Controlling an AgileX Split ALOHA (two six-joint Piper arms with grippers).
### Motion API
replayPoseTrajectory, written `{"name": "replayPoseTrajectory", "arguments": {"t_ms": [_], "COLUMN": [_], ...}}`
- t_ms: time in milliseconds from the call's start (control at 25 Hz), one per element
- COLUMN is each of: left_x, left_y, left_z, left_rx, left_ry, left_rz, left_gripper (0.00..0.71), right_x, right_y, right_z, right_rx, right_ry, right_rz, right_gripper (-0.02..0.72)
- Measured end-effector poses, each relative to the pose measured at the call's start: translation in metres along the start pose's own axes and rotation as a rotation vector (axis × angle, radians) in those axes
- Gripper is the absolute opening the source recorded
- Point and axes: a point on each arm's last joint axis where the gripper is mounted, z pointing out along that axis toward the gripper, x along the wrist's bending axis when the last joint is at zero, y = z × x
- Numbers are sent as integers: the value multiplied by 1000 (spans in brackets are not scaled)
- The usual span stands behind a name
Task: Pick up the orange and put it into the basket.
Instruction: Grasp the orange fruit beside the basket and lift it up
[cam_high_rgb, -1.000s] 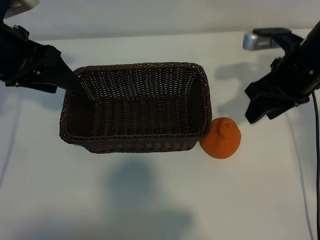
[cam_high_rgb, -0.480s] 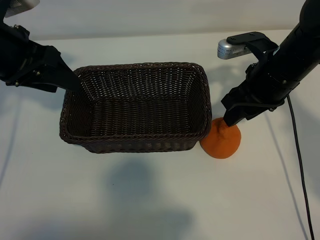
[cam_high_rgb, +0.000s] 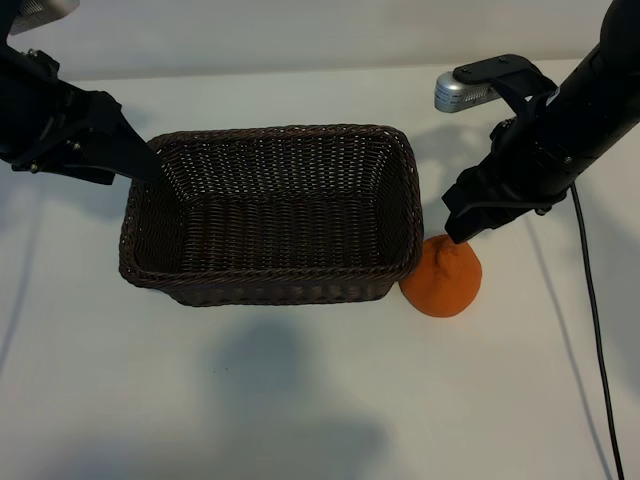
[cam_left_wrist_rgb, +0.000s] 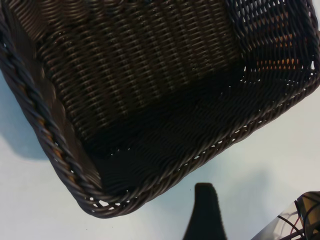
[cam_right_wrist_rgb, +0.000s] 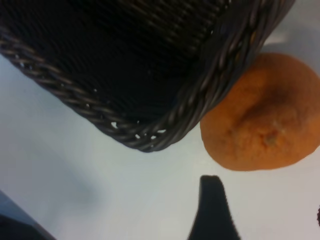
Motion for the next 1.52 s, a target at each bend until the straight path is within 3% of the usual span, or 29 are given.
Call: {"name": "replayPoseTrajectory", "arguments": {"t_ms": [720,1520], "left_x": [0,0], "left_y": [0,0], "left_z": [0,0], "left_rx": [-4,-5], "left_ry": [-3,-3], "left_rz": [0,5], "left_gripper": [581,581], "right_x": [-18,-28], "right_y": [-14,-13], "right_z": [42,82], "right_rx": [8,36], "right_ry": [-46,8], "right_rz": [26,123], "right_gripper": [486,482]}}
